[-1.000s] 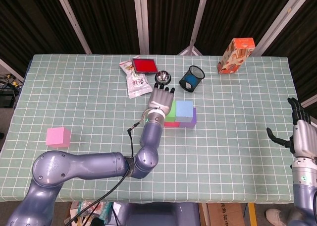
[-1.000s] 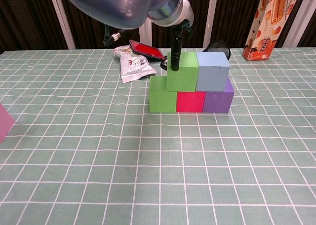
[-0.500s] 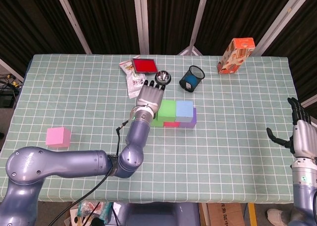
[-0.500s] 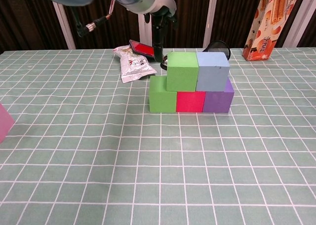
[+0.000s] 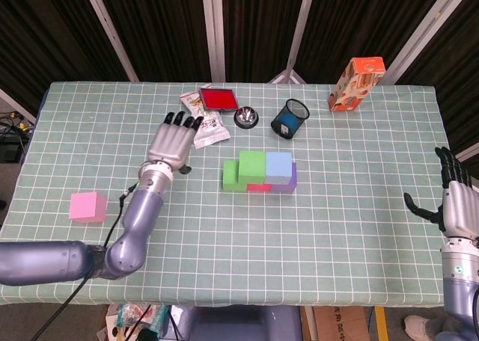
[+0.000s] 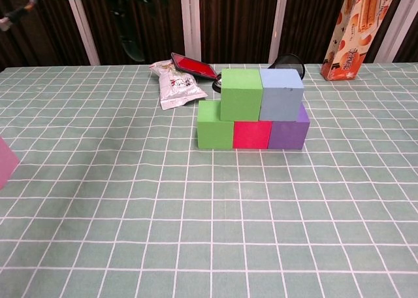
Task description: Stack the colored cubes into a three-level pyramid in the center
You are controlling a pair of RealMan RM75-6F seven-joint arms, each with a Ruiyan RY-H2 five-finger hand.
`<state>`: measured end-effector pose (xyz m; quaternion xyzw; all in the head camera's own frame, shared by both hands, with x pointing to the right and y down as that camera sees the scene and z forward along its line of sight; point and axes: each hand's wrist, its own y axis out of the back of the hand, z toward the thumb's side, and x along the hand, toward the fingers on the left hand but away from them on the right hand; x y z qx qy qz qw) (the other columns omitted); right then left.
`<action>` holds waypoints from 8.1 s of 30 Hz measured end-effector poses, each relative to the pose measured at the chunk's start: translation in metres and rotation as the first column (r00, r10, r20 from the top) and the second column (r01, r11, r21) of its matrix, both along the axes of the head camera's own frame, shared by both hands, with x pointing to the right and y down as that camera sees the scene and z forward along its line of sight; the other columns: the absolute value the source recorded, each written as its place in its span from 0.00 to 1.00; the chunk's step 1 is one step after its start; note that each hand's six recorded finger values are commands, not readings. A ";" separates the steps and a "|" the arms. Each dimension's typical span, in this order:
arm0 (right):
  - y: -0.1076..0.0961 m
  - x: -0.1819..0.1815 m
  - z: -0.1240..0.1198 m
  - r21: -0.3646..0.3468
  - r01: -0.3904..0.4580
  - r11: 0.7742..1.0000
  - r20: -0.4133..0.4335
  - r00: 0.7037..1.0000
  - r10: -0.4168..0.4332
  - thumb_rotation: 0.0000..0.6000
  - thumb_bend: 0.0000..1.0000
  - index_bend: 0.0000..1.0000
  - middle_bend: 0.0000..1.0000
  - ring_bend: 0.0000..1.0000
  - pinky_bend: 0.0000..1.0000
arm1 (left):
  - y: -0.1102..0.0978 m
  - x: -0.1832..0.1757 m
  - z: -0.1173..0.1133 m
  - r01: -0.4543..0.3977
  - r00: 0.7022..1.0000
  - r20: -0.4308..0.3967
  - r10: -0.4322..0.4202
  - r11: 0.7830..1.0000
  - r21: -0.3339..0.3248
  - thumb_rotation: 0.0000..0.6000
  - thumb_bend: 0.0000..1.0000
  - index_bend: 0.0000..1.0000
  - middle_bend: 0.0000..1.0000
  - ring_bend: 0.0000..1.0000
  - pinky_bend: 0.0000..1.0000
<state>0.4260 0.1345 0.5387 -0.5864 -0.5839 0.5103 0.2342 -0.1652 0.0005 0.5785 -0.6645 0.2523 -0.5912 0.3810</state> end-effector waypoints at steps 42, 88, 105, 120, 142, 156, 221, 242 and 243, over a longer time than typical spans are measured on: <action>0.006 -0.020 0.006 -0.006 0.078 0.997 -0.092 0.993 -0.078 1.00 0.30 0.00 0.00 0.00 0.00 | 0.149 -0.288 0.004 0.285 0.949 0.134 -0.286 0.958 0.026 1.00 0.11 0.01 0.23 0.04 0.06; 0.007 -0.023 0.004 -0.004 0.083 0.997 -0.066 0.994 -0.083 1.00 0.30 0.00 0.00 0.00 0.00 | 0.136 -0.269 0.098 0.244 0.962 0.161 -0.220 0.959 -0.144 1.00 0.31 0.10 0.42 0.07 0.10; 0.006 -0.025 0.002 -0.001 0.075 0.997 -0.037 0.996 -0.075 1.00 0.30 0.00 0.00 0.00 0.00 | 0.098 -0.179 0.037 0.128 0.990 -0.037 -0.133 0.985 -0.115 1.00 0.31 0.10 0.40 0.07 0.10; 0.004 -0.018 -0.001 0.001 0.041 0.999 -0.009 0.999 -0.041 1.00 0.30 0.00 0.00 0.00 0.00 | 0.011 -0.052 -0.027 -0.015 0.997 -0.077 0.011 0.998 -0.061 1.00 0.31 0.11 0.40 0.07 0.10; 0.001 -0.006 0.002 -0.029 -0.018 0.999 0.052 0.998 0.020 1.00 0.31 0.00 0.00 0.00 0.00 | -0.042 0.124 -0.027 0.005 1.000 -0.014 -0.007 0.992 -0.124 1.00 0.33 0.10 0.39 0.07 0.10; 0.000 0.000 0.002 -0.039 -0.047 0.998 0.082 0.995 0.050 1.00 0.31 0.00 0.00 0.00 0.00 | -0.039 0.189 -0.020 0.024 0.999 0.025 -0.021 0.993 -0.117 1.00 0.33 0.11 0.39 0.07 0.10; 0.001 -0.001 0.002 -0.053 -0.052 0.997 0.106 0.993 0.058 1.00 0.30 0.00 0.00 0.00 0.00 | -0.023 0.208 -0.008 0.023 0.996 0.091 -0.013 0.994 -0.109 1.00 0.33 0.11 0.40 0.07 0.10; 0.001 -0.002 0.003 -0.055 -0.050 0.997 0.108 0.993 0.055 1.00 0.30 0.00 0.00 0.00 0.00 | -0.021 0.208 -0.004 0.024 0.996 0.090 -0.015 0.995 -0.101 1.00 0.27 0.07 0.29 0.07 0.10; 0.001 -0.002 0.003 -0.055 -0.050 0.997 0.107 0.993 0.055 1.00 0.30 0.00 0.00 0.00 0.00 | -0.021 0.208 -0.004 0.024 0.996 0.088 -0.015 0.994 -0.102 1.00 0.27 0.07 0.29 0.07 0.10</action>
